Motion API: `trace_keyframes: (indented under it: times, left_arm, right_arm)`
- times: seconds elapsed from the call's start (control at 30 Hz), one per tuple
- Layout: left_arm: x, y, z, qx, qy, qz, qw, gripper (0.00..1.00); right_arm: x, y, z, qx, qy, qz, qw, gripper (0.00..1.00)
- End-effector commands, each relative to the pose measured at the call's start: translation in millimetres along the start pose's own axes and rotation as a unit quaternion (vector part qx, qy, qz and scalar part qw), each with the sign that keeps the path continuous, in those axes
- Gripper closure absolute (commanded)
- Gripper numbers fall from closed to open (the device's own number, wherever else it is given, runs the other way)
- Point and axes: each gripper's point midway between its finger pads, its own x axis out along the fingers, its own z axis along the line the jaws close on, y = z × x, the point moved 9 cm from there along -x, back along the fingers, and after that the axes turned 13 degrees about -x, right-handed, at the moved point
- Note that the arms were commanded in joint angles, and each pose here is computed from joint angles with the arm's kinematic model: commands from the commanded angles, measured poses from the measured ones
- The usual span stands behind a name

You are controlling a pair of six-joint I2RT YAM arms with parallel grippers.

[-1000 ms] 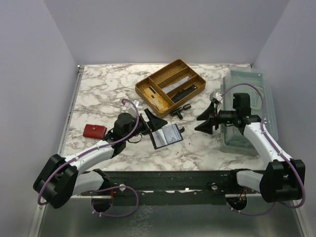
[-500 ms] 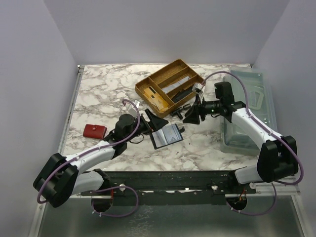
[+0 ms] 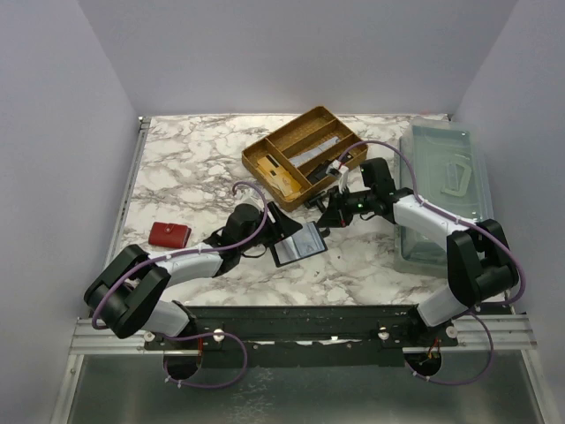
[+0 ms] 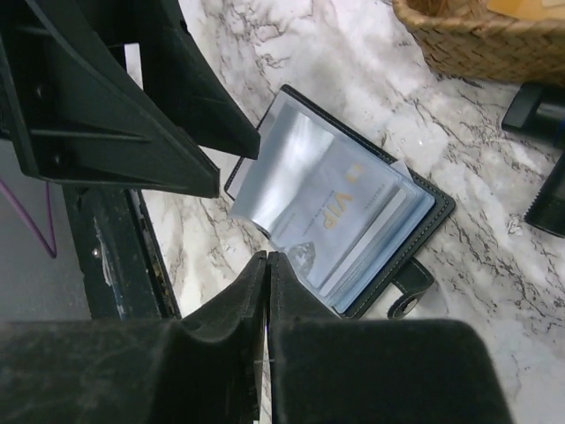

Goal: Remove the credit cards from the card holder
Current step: Remove the credit card from the card holder.

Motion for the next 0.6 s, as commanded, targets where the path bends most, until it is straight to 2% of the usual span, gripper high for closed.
trace_keyframes:
  times: [0.0, 0.1, 0.43, 0.57]
  left_arm:
    - [12, 2, 18, 0.008, -0.042, -0.018, 0.999, 0.44]
    - [16, 3, 27, 0.023, -0.059, -0.015, 0.998, 0.55]
    - [15, 9, 44, 0.021, -0.084, -0.003, 0.996, 0.58]
    - [20, 12, 47, 0.023, -0.089, 0.012, 0.996, 0.62]
  right_arm:
    - [16, 11, -5, 0.026, 0.035, 0.021, 0.999, 0.97]
    - [29, 22, -6, 0.035, 0.039, 0.049, 0.997, 1.0]
    - [43, 32, -22, 0.026, 0.127, 0.099, 0.987, 1.0]
    - [47, 37, -24, 0.036, 0.123, 0.112, 0.985, 1.0]
